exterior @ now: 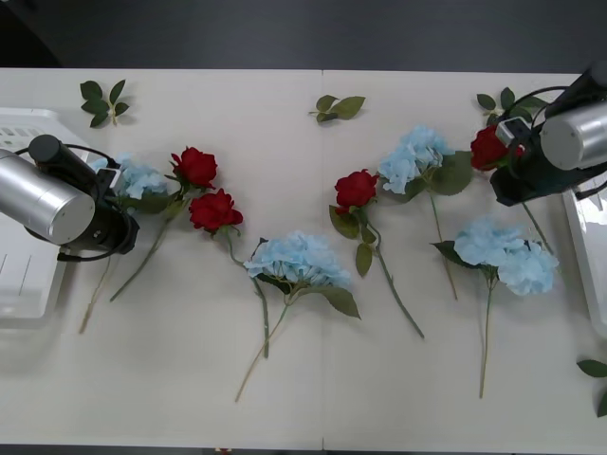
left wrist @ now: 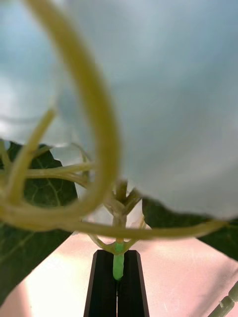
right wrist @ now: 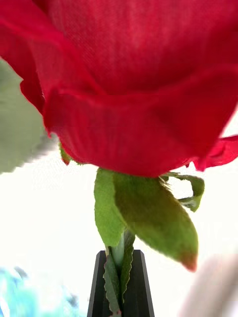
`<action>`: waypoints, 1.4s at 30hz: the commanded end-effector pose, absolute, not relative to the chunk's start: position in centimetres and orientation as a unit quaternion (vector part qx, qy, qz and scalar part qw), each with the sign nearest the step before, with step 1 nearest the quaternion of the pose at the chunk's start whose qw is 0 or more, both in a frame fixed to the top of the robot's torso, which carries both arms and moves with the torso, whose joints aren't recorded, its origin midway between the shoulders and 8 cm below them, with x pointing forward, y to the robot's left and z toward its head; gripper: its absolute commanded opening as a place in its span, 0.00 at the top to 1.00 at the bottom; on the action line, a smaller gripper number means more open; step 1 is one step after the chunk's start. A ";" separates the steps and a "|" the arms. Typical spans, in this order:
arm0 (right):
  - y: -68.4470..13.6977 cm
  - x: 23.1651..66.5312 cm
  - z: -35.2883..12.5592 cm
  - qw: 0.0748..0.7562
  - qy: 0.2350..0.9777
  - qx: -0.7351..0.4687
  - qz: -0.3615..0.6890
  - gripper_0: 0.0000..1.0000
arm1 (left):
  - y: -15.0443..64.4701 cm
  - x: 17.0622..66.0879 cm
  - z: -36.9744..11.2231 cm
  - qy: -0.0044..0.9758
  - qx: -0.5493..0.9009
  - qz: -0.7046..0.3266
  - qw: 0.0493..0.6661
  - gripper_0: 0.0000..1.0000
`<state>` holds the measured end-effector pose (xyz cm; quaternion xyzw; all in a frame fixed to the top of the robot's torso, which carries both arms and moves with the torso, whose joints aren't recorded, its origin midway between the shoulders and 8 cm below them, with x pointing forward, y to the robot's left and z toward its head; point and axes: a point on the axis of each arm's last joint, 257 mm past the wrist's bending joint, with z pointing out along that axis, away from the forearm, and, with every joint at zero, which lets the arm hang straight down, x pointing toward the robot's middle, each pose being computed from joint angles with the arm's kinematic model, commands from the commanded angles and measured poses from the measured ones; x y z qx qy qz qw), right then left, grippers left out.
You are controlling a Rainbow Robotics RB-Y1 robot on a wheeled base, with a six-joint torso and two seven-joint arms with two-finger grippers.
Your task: Put the red flowers into the right box and the blue flowers into the left box
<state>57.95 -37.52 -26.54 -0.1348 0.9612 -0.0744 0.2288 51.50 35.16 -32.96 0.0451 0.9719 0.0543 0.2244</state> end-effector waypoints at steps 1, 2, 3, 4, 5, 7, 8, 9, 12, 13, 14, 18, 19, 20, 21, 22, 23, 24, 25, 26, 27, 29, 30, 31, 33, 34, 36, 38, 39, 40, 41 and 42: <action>-41.0 59.3 -19.5 0.254 0.950 -0.157 -0.089 1.00 | 35.6 52.3 -31.2 0.969 0.041 0.057 0.238 1.00; -41.6 58.9 -18.9 0.251 0.952 -0.152 -0.085 1.00 | 35.6 52.4 -31.0 0.968 0.043 0.057 0.240 1.00; -42.3 58.6 -18.1 0.249 0.954 -0.146 -0.079 1.00 | 35.3 52.4 -30.7 0.967 0.047 0.056 0.243 1.00; -42.7 58.3 -17.7 0.248 0.956 -0.140 -0.076 1.00 | 35.2 52.5 -30.6 0.967 0.049 0.055 0.245 1.00; -43.5 57.8 -16.8 0.245 0.958 -0.128 -0.070 1.00 | 35.0 52.4 -30.4 0.967 0.052 0.053 0.245 1.00; -45.2 56.9 -15.5 0.239 0.962 -0.109 -0.068 1.00 | 34.3 52.4 -29.8 0.965 0.061 0.047 0.251 1.00; -45.8 56.5 -15.0 0.237 0.964 -0.103 -0.068 1.00 | 33.8 52.4 -29.5 0.965 0.066 0.043 0.252 1.00; -46.6 56.1 -14.5 0.235 0.965 -0.095 -0.069 1.00 | 33.5 52.4 -29.2 0.964 0.071 0.039 0.254 1.00; -49.1 54.9 -13.6 0.227 0.970 -0.065 -0.067 1.00 | 31.8 52.1 -27.9 0.961 0.091 0.023 0.262 1.00; -50.2 54.2 -13.5 0.221 0.972 -0.050 -0.063 1.00 | 31.3 52.1 -27.2 0.958 0.099 0.020 0.269 1.00; -51.1 53.7 -13.5 0.218 0.974 -0.035 -0.059 1.00 | 31.0 52.2 -26.6 0.956 0.105 0.019 0.275 1.00; -54.9 51.5 -13.9 0.206 0.977 0.022 -0.045 1.00 | 30.1 52.4 -23.6 0.944 0.125 0.022 0.304 1.00; -55.4 51.2 -14.0 0.205 0.977 0.029 -0.046 1.00 | 30.3 52.4 -23.1 0.943 0.126 0.028 0.306 1.00; -56.8 50.6 -14.4 0.201 0.977 0.043 -0.050 1.00 | 30.3 52.3 -21.7 0.940 0.133 0.039 0.312 1.00; -57.3 50.4 -14.4 0.202 0.977 0.047 -0.053 1.00 | 30.6 52.3 -21.0 0.938 0.135 0.048 0.315 1.00; -58.2 50.2 -14.9 0.204 0.976 0.052 -0.059 1.00 | 30.7 52.2 -19.7 0.935 0.140 0.059 0.321 1.00; -58.7 50.2 -15.2 0.208 0.975 0.055 -0.064 1.00 | 30.8 52.2 -18.5 0.932 0.143 0.067 0.326 1.00; -59.1 50.2 -15.4 0.210 0.974 0.054 -0.068 1.00 | 31.0 52.2 -17.8 0.930 0.144 0.072 0.329 1.00; -59.5 50.2 -15.7 0.214 0.972 0.055 -0.073 1.00 | 31.0 52.1 -16.7 0.927 0.146 0.078 0.335 1.00; -60.1 50.4 -16.2 0.222 0.970 0.055 -0.081 1.00 | 31.4 52.1 -15.4 0.924 0.148 0.086 0.343 1.00; -60.8 50.5 -16.5 0.230 0.968 0.055 -0.090 1.00 | 31.9 52.1 -14.3 0.920 0.149 0.097 0.349 1.00; -61.8 50.8 -17.0 0.244 0.963 0.054 -0.104 1.00 | 33.0 52.2 -12.6 0.912 0.161 0.117 0.358 1.00; -62.2 50.7 -17.5 0.247 0.961 0.054 -0.109 1.00 | 33.7 52.4 -11.9 0.909 0.162 0.124 0.362 1.00; -62.6 50.9 -17.8 0.254 0.959 0.054 -0.116 1.00 | 34.4 52.7 -10.9 0.904 0.167 0.134 0.370 1.00; -63.1 51.1 -18.7 0.263 0.955 0.053 -0.124 1.00 | 35.8 52.9 -9.9 0.898 0.170 0.151 0.377 1.00; -63.4 51.4 -19.0 0.271 0.952 0.051 -0.130 1.00 | 37.1 53.0 -9.3 0.896 0.165 0.162 0.379 1.00; -64.2 51.4 -19.8 0.281 0.948 0.050 -0.142 1.00 | 39.5 53.1 -8.4 0.894 0.151 0.179 0.382 1.00; -64.7 51.6 -20.5 0.292 0.943 0.050 -0.151 1.00 | 42.4 53.4 -7.7 0.891 0.135 0.203 0.382 1.00; -64.8 51.6 -20.7 0.294 0.942 0.051 -0.153 1.00 | 43.2 53.4 -7.4 0.890 0.130 0.210 0.383 1.00; -65.0 51.8 -21.0 0.295 0.941 0.050 -0.160 1.00 | 45.1 53.4 -7.3 0.889 0.119 0.223 0.381 1.00; -65.3 51.8 -21.3 0.294 0.939 0.043 -0.174 1.00 | 46.7 53.4 -7.6 0.891 0.106 0.229 0.376 1.00; -65.6 51.9 -21.3 0.294 0.937 0.041 -0.182 1.00 | 47.4 53.5 -7.6 0.892 0.100 0.231 0.375 1.00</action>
